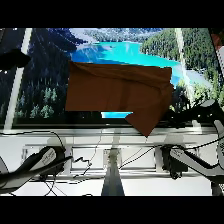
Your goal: Fold the clothes and pants, and hang the long-sleeved shirts on hangers.
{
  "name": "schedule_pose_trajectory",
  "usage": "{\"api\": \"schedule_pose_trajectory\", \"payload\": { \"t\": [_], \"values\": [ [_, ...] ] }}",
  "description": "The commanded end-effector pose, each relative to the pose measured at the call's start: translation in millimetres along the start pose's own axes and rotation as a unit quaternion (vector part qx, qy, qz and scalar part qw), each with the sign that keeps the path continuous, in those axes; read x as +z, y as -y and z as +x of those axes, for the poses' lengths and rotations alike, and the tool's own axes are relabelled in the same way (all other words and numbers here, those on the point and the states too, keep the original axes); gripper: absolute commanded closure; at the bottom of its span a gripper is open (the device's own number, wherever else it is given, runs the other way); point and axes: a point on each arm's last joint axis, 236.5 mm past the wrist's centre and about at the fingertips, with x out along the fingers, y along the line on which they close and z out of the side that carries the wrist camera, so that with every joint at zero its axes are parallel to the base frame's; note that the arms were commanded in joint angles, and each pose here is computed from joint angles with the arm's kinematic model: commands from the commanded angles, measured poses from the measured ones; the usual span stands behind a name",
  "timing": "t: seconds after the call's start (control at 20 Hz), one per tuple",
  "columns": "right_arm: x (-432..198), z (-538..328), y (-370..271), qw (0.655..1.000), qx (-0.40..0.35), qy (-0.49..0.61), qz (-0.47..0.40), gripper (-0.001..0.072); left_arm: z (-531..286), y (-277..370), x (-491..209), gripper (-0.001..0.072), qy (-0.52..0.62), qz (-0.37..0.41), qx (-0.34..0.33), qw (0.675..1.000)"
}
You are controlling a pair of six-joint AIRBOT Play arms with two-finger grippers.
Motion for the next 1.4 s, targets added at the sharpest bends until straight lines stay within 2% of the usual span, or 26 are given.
{"api": "schedule_pose_trajectory", "payload": {
  "t": [0.0, 0.05, 0.15, 0.25, 0.3, 0.55, 0.65, 0.85, 1.0, 1.1, 1.2, 1.25, 1.3, 1.35],
  "values": [
    [15.5, 17.1, -2.5, 0.998, 0.023, 0.054, 0.011, 0.0311, 21.1, -38.5, -48.0, 0.0227, -0.076, -0.082, 0.020, 0.994],
    [19.2, 17.2, -3.8, 0.998, 0.026, 0.063, 0.007, 0.0388, 30.0, -44.9, -64.9, 0.0227, -0.096, -0.098, 0.020, 0.990],
    [25.5, 15.9, -9.5, 0.996, 0.037, 0.076, -0.005, 0.0414, 47.6, -53.8, -103.1, 0.0227, -0.140, -0.130, 0.016, 0.981],
    [29.9, 14.3, -17.2, 0.995, 0.052, 0.087, -0.023, 0.0660, 60.3, -54.4, -138.0, 0.0227, -0.180, -0.147, 0.009, 0.973],
    [32.6, 13.3, -21.1, 0.994, 0.060, 0.093, -0.026, 0.0691, 65.5, -52.7, -154.4, 0.0227, -0.199, -0.148, 0.003, 0.969],
    [37.6, 11.4, -27.0, 0.991, 0.071, 0.105, -0.037, 0.0697, 95.9, -39.6, -230.5, 0.0228, -0.249, -0.167, -0.024, 0.954],
    [38.0, 11.4, -26.8, 0.991, 0.071, 0.106, -0.037, 0.0697, 108.2, -13.7, -251.5, 0.0227, -0.256, -0.176, -0.082, 0.947],
    [38.0, 11.4, -26.8, 0.991, 0.071, 0.106, -0.037, 0.0697, 128.6, 22.0, -257.3, 0.0227, -0.242, -0.193, -0.173, 0.935],
    [37.2, 11.5, -27.2, 0.991, 0.072, 0.104, -0.037, 0.0696, 145.4, 29.4, -253.8, 0.0230, -0.231, -0.202, -0.185, 0.934],
    [38.0, 9.9, -28.4, 0.991, 0.072, 0.105, -0.039, 0.0697, 152.0, 35.1, -258.3, 0.0358, -0.236, -0.182, -0.186, 0.936],
    [41.1, 3.2, -33.7, 0.990, 0.077, 0.105, -0.048, 0.0697, 156.5, 42.2, -260.4, 0.0368, -0.240, -0.163, -0.186, 0.939],
    [42.8, -1.4, -37.4, 0.990, 0.080, 0.105, -0.054, 0.0697, 156.9, 47.4, -261.5, 0.0475, -0.243, -0.154, -0.190, 0.939],
    [44.9, -7.2, -42.4, 0.989, 0.085, 0.105, -0.061, 0.0697, 156.7, 52.2, -261.4, 0.0690, -0.246, -0.149, -0.194, 0.938],
    [46.3, -13.1, -47.9, 0.988, 0.091, 0.105, -0.068, 0.0697, 157.6, 57.4, -255.2, 0.0691, -0.239, -0.152, -0.201, 0.938]
  ]
}}
